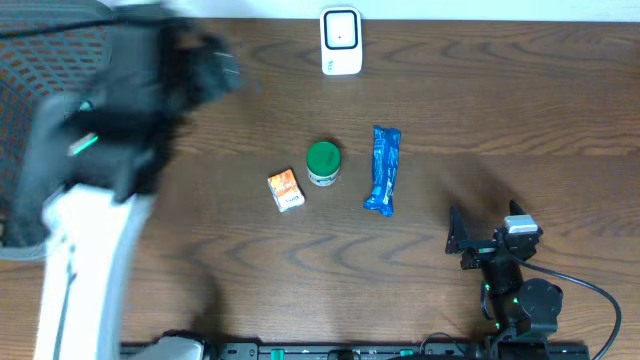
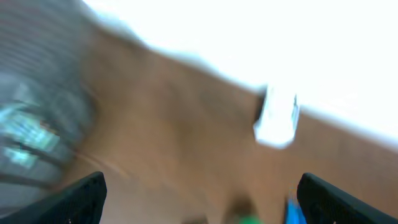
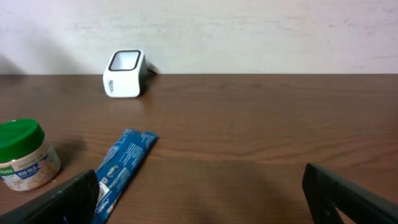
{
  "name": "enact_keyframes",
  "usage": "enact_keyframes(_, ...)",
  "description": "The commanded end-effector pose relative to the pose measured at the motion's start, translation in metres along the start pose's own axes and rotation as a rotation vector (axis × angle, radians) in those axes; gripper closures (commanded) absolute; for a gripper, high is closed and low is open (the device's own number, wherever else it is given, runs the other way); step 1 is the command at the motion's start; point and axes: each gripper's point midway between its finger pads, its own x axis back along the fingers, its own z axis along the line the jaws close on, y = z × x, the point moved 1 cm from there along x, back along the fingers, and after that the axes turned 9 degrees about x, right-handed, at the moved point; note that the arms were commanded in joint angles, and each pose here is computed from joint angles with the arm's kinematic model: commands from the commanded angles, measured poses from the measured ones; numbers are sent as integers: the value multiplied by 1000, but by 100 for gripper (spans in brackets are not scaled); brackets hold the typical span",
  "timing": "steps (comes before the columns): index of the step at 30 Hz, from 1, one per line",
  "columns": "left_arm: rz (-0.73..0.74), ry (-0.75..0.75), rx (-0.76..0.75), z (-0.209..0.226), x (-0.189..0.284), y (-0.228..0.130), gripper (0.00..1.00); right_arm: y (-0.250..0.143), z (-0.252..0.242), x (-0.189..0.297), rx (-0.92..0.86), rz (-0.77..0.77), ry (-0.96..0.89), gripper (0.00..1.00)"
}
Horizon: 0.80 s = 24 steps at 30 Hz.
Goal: Scan the item barcode
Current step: 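Place the small orange packet on the table left of the jar, then reach the left gripper into the basket and grasp the mint-green pouch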
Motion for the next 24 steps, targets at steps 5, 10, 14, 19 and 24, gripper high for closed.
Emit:
enact_keyframes(5, -110, 435, 217, 159, -14, 55, 2, -1, 2, 0, 13, 0, 7, 1)
enact_keyframes(10, 79, 464, 508, 242, -89, 37, 2, -1, 2, 0, 12, 0, 7, 1)
enact_keyframes(14, 191, 524, 626, 300, -150, 8, 2, -1, 2, 0, 12, 0, 7, 1)
enact_keyframes(19, 279, 554, 607, 331, -214, -27, 2, -1, 2, 0, 12, 0, 7, 1)
enact_keyframes(24, 369, 587, 608, 351, -258, -71, 2, -1, 2, 0, 13, 0, 7, 1)
